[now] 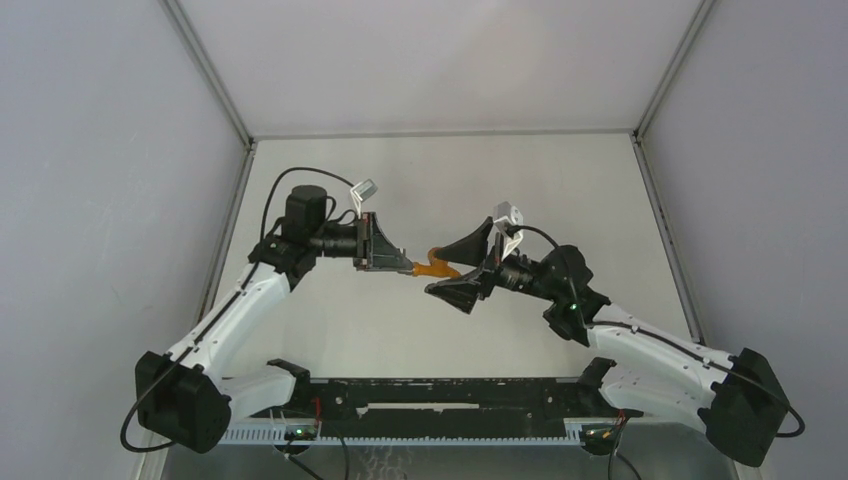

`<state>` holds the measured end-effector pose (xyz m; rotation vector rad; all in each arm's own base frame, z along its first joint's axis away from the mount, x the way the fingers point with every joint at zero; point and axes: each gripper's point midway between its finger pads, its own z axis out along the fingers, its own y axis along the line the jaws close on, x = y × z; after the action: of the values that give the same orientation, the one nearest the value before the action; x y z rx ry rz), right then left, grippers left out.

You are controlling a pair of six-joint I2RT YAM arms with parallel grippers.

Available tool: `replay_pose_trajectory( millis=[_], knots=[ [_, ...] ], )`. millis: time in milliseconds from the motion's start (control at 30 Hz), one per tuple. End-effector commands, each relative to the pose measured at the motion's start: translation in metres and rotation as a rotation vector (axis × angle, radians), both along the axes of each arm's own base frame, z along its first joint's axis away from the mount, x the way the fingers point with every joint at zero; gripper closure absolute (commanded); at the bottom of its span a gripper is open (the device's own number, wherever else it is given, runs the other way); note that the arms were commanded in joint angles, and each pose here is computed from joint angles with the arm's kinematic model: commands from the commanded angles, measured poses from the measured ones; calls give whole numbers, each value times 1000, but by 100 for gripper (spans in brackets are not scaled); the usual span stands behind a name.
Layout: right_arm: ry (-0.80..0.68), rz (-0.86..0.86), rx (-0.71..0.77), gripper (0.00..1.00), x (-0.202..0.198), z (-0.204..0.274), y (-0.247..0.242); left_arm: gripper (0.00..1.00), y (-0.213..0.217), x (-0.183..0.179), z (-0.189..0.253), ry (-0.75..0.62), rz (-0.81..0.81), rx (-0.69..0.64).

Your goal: Install the water faucets

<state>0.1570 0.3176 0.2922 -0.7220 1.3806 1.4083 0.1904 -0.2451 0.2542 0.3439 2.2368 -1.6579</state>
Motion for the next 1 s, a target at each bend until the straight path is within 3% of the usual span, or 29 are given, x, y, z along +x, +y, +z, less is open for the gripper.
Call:
replay_pose_trajectory(
  millis=[0,200,300,400,567,867,967],
  knots=[
    [-107,-10,45,6,-4,35,-3,100,-2,2,25,-103,-31,-24],
    [-27,-198,-17,3,32,23,-21,100,-2,-2,31,-128,-48,-37],
    [8,-163,-70,3,35,17,-23,100,-1,-3,32,-137,-48,-38],
    [-107,-103,-117,3,20,8,-24,100,-2,-3,39,-144,-47,-56],
    [-261,-147,-167,0,19,-14,-35,100,-3,-12,50,-153,-93,-97],
    [-288,-137,-220,0,23,-33,-17,100,-2,-24,60,-159,-146,-127],
    [-290,-126,-216,5,25,-37,-7,100,-2,-25,63,-167,-147,-130]
  ],
)
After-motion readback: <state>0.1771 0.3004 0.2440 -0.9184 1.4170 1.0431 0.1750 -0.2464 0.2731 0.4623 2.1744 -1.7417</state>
